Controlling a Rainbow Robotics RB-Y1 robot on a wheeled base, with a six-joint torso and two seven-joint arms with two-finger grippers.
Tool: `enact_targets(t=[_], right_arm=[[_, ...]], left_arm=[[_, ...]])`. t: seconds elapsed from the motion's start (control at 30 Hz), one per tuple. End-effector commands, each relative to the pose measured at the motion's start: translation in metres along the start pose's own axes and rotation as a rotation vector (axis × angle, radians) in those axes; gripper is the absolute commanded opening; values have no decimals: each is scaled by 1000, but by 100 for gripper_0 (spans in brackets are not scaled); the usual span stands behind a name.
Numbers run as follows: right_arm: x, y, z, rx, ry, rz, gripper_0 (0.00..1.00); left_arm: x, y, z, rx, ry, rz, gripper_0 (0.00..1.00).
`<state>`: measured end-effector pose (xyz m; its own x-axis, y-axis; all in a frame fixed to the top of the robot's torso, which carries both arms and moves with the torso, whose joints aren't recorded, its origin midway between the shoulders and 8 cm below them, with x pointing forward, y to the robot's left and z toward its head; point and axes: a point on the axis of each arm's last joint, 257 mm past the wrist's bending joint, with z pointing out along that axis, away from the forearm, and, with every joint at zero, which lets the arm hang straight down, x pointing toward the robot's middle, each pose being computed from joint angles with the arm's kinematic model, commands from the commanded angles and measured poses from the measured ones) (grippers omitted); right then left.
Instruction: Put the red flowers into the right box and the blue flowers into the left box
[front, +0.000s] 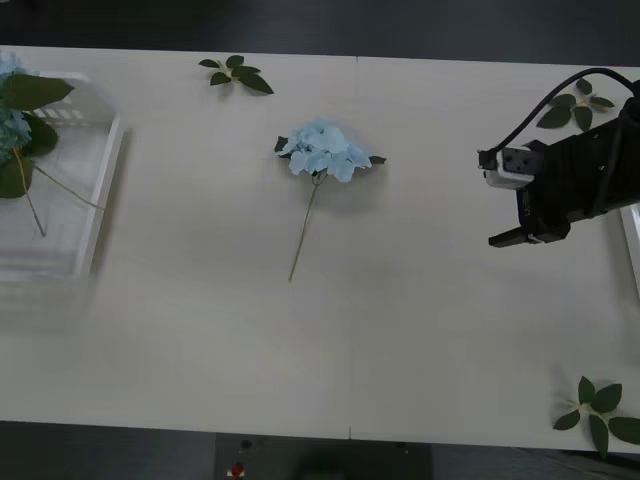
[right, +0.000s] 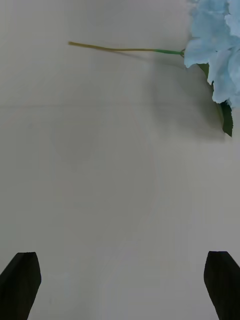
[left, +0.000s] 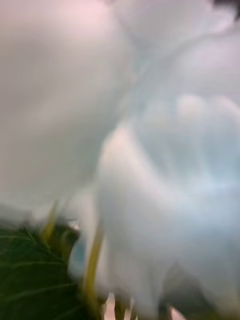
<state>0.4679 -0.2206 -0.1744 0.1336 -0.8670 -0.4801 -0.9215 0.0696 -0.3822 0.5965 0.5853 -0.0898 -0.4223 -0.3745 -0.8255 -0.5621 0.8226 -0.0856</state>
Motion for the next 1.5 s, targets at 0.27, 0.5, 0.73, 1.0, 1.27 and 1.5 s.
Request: enact_targets(t=[0.27, 0.5, 0.73, 1.0, 1.27, 1.5], right_arm=[[25, -27, -25, 54, 52, 44, 96], [32, -30, -32, 63, 71, 46, 95], [32, -30, -32, 63, 71, 46, 95], [32, -30, -32, 63, 71, 46, 95], [32, -30, -32, 63, 71, 46, 95], [32, -30, -32, 63, 71, 46, 96]], left_arm=[[-37, 0, -14, 6, -66, -58, 100], [-37, 0, -14, 7, -64, -59, 100], [-11, -18, -18, 65, 45, -55, 100], [6, -1, -58, 46, 222, 102, 100], [16, 1, -108, 153, 368, 266, 100], [47, -105, -161, 644, 367, 547, 100]])
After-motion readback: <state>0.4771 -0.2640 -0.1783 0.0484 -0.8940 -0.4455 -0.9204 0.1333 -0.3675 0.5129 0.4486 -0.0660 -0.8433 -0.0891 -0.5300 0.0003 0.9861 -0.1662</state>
